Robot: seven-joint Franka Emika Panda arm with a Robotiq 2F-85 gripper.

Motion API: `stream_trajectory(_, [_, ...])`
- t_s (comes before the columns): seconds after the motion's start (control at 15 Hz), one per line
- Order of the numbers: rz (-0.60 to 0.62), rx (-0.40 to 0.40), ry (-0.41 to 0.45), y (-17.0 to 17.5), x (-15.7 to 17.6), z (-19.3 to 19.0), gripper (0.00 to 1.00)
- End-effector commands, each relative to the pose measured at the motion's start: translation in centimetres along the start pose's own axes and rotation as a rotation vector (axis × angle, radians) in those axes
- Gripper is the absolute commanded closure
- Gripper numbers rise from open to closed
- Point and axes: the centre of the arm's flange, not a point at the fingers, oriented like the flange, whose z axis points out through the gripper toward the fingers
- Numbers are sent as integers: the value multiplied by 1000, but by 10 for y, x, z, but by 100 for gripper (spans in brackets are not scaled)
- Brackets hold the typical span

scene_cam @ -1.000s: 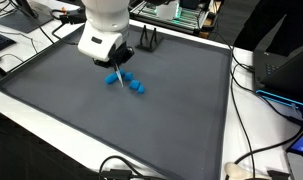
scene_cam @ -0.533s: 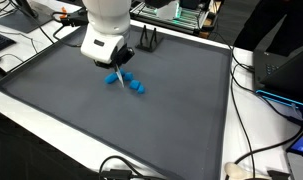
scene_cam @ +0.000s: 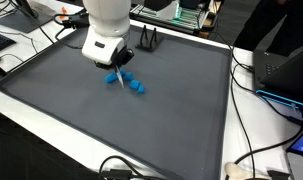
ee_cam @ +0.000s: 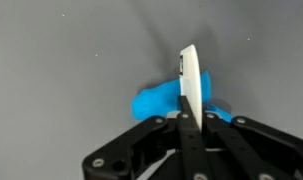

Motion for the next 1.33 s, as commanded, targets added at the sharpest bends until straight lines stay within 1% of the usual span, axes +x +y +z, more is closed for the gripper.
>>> stream_trajectory(0.0, [-3, -3, -13, -5, -8, 28, 99])
stream_trajectory(0.4, [0, 17, -34, -6, -16, 34, 99])
stream_trajectory(1.13, [35, 41, -31, -7, -41, 43, 99])
stream_trajectory(1.27, [37, 44, -48, -5, -46, 43, 99])
